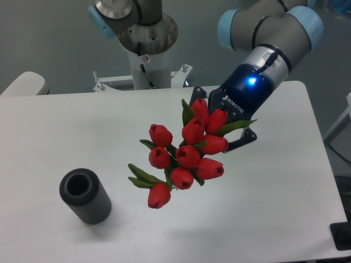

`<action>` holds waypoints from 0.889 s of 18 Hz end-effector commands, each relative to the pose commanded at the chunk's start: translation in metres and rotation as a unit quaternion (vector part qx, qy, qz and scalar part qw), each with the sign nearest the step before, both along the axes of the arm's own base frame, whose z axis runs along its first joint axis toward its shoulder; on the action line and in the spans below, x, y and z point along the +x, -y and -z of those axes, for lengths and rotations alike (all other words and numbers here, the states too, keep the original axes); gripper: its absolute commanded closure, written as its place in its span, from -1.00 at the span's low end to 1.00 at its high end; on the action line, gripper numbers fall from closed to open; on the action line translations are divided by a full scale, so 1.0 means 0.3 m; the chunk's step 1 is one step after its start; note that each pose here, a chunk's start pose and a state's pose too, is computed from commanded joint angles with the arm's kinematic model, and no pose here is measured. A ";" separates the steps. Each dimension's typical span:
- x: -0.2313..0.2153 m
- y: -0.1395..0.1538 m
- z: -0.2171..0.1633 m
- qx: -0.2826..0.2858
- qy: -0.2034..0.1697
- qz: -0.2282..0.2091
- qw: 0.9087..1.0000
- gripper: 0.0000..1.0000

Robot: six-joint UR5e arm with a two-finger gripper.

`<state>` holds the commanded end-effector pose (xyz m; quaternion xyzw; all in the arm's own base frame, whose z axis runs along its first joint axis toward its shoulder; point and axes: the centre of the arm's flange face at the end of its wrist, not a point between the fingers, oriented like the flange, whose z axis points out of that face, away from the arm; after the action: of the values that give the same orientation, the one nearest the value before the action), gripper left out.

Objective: Place the flowers on the table
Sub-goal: 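Hold the red tulip bouquet in the gripper above the table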

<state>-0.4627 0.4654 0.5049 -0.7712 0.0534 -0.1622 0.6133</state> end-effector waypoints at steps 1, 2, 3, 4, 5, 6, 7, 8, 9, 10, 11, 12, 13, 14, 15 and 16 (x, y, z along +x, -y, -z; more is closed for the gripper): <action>0.001 0.000 0.005 -0.001 0.001 0.000 1.000 0.24; -0.002 0.003 0.005 0.000 0.000 0.000 1.000 0.24; -0.005 0.005 -0.002 0.001 -0.003 -0.001 1.000 0.24; -0.007 0.007 0.002 0.001 -0.002 -0.002 1.000 0.24; -0.009 0.010 0.007 0.002 -0.007 -0.001 1.000 0.24; -0.024 0.023 0.013 0.006 -0.018 -0.003 1.000 0.24; -0.044 0.043 0.012 0.006 -0.025 -0.009 1.000 0.24; -0.051 0.050 0.014 0.004 -0.027 -0.012 1.000 0.24; -0.059 0.057 0.014 0.003 -0.028 -0.014 1.000 0.24; -0.061 0.060 0.017 0.003 -0.029 -0.015 0.999 0.24; -0.063 0.059 0.015 0.004 -0.031 -0.015 0.999 0.24; -0.066 0.062 0.013 0.004 -0.034 -0.016 0.999 0.26; -0.066 0.062 0.016 0.004 -0.037 -0.015 0.999 0.28; -0.064 0.056 0.021 0.002 -0.044 -0.014 0.999 0.28; -0.065 0.054 0.049 -0.016 -0.056 -0.020 0.998 0.28; -0.068 0.057 0.075 -0.045 -0.077 -0.031 0.996 0.28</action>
<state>-0.4831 0.4483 0.4824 -0.8093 0.0694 -0.0859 0.5770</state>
